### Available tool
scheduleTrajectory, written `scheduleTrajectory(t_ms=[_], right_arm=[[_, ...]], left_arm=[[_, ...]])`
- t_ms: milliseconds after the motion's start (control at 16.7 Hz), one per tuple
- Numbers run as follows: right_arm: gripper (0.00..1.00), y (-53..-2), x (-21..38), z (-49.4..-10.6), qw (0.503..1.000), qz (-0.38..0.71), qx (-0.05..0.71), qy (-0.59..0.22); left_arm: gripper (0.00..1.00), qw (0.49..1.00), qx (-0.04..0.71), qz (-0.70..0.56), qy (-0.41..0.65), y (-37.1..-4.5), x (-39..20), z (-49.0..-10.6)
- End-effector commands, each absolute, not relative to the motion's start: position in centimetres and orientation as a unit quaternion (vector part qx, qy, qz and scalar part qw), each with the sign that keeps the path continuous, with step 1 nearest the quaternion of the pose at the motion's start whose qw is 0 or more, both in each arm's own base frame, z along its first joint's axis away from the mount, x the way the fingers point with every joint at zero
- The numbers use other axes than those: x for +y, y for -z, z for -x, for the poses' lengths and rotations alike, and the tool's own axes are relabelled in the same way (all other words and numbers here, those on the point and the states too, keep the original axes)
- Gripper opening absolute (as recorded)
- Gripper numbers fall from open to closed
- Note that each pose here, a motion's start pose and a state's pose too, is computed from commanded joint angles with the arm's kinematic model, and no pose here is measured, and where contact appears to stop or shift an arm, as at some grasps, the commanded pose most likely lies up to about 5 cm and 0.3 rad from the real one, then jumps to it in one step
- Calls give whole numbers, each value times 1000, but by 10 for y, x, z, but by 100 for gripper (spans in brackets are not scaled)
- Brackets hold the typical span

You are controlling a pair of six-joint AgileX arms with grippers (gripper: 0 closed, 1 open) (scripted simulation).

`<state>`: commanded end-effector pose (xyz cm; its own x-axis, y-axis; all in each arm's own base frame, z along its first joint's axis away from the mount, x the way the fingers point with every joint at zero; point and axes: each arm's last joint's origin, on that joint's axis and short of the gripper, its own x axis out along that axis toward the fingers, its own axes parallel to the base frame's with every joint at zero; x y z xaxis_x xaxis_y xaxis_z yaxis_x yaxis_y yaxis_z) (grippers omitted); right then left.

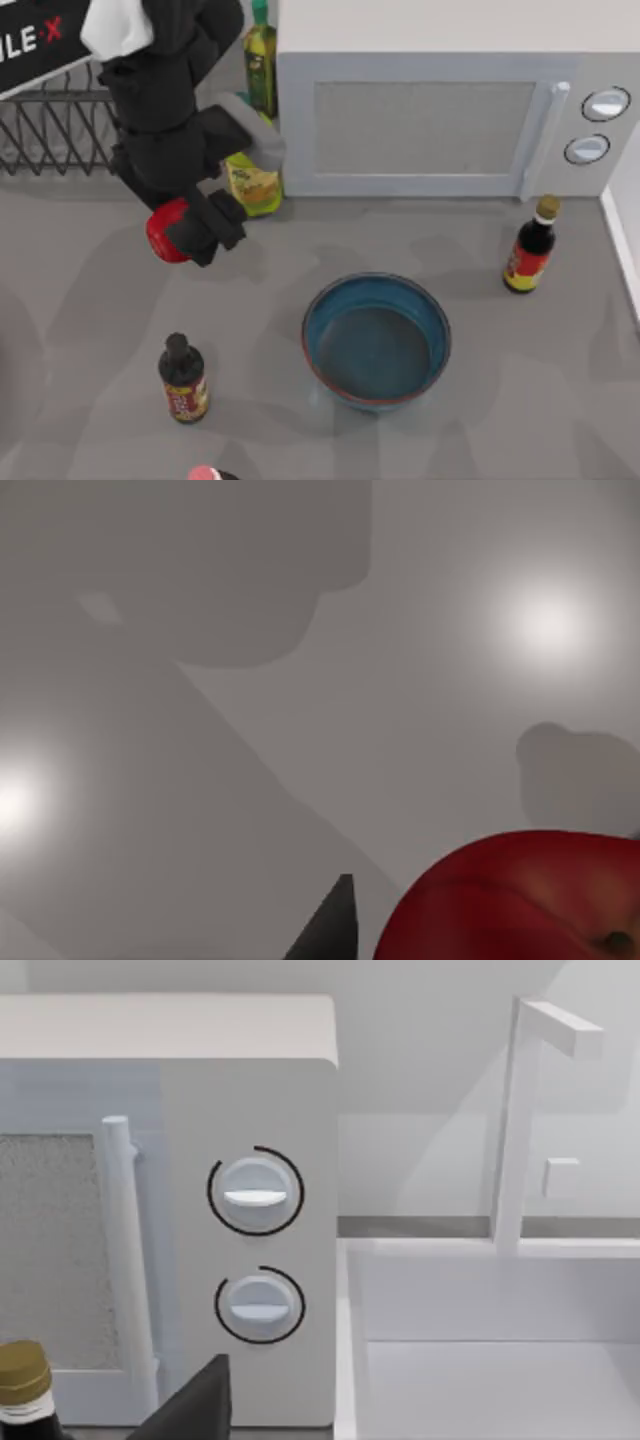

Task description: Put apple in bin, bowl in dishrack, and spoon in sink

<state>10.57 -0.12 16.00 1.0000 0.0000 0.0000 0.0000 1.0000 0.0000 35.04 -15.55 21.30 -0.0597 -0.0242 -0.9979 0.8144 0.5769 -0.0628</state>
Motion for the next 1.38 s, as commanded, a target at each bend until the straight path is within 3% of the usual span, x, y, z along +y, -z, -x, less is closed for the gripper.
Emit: scheduleTrajectory(t_ms=[240,540,780,960,1380], right_arm=[[100,-160,-1,-106,1000,0,0,0],[100,-160,-1,-106,1000,0,0,0],[100,-160,-1,-106,1000,0,0,0],[100,-160,-1,-106,1000,0,0,0],[100,-160,-1,-106,1000,0,0,0]], left_arm=[[0,633,658,-286,289,-224,-127,-350],[0,687,692,-188,120,-249,-17,-348],[0,700,706,-107,-11,-267,56,-323],[0,695,712,-81,-59,-272,73,-308],[0,697,710,-83,-57,-263,74,-309]])
